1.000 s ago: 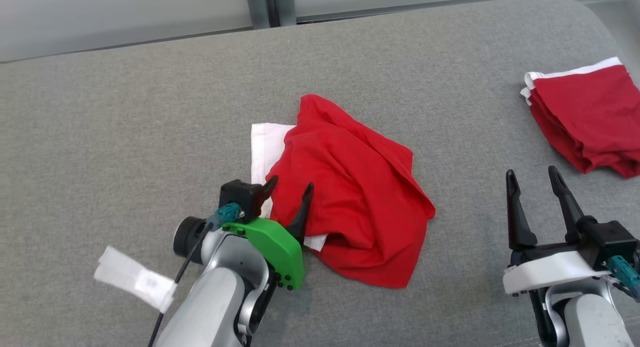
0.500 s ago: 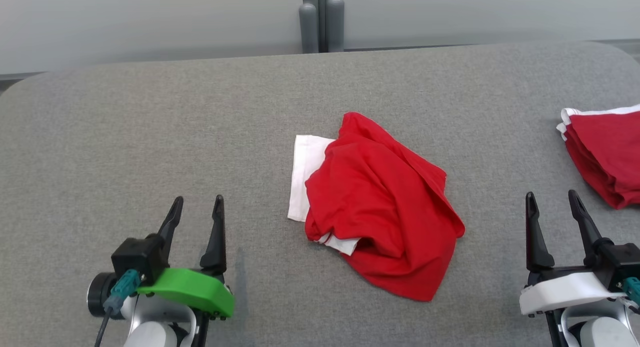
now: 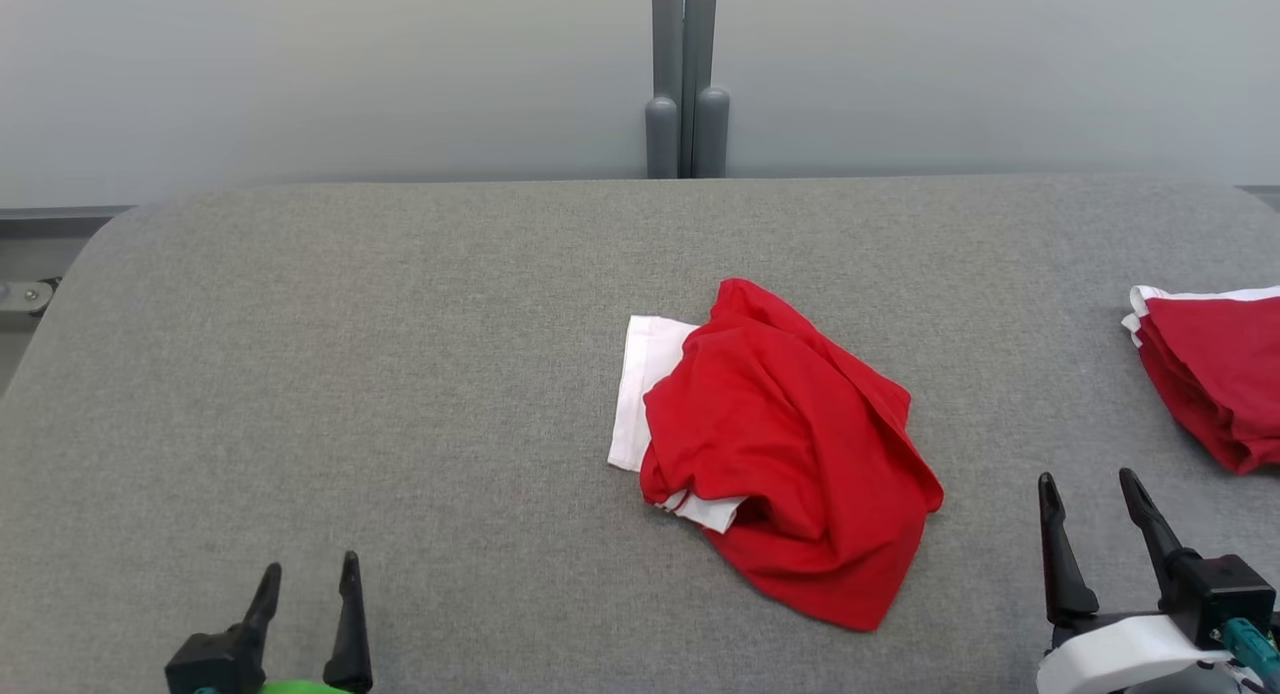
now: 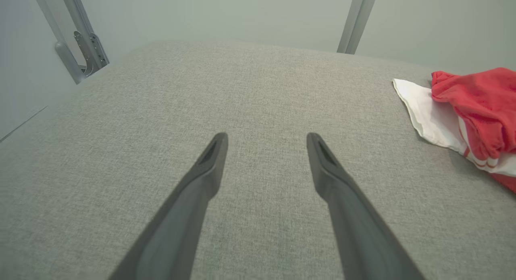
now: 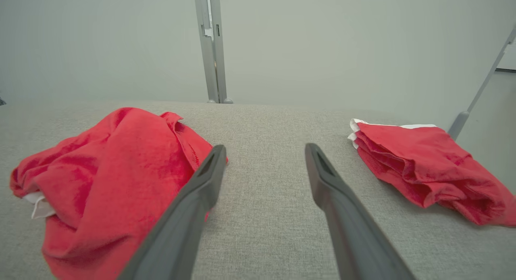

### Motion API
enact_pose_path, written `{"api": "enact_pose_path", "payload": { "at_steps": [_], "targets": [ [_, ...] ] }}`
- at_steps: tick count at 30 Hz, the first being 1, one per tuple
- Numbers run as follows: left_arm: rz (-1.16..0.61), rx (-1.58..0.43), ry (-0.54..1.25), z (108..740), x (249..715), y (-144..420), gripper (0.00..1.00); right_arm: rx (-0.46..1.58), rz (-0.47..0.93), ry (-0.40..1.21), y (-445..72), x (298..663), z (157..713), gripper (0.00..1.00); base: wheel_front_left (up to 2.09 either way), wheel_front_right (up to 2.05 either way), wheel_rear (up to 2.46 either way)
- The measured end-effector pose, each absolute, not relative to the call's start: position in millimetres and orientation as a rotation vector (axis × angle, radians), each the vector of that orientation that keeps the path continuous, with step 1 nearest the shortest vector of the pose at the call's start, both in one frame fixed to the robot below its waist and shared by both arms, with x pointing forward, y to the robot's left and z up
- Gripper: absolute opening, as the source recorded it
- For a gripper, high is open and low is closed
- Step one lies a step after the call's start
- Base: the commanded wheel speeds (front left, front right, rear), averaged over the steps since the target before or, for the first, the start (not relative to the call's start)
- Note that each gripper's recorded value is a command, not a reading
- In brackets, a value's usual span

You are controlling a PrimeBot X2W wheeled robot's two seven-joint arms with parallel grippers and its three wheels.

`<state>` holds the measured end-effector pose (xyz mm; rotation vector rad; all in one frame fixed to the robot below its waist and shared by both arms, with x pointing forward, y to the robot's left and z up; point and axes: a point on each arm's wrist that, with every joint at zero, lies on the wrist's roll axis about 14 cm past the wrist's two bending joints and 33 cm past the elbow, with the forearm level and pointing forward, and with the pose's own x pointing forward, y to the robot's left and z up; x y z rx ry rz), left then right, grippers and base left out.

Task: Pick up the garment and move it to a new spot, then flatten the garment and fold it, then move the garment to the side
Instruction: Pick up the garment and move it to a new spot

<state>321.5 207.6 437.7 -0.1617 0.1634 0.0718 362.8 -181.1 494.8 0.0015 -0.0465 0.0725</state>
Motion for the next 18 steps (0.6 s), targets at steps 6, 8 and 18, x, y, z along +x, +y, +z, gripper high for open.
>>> {"api": "enact_pose_path", "payload": {
  "at_steps": [6, 8, 18],
  "targets": [
    [0.103, -0.17, 0.109, 451, 319, 216, 1.0, -0.003, 0.03, -0.035, -196, 355, 491, 1.0, 0.0, 0.0, 0.0],
    [0.102, -0.176, 0.104, 451, 317, 215, 1.0, -0.003, 0.021, -0.035, -198, 353, 491, 1.0, 0.0, 0.0, 0.0],
    [0.059, -0.183, 0.079, 455, 327, 204, 1.0, -0.002, -0.011, -0.027, -208, 346, 489, 1.0, 0.0, 0.0, 0.0]
  ]
}}
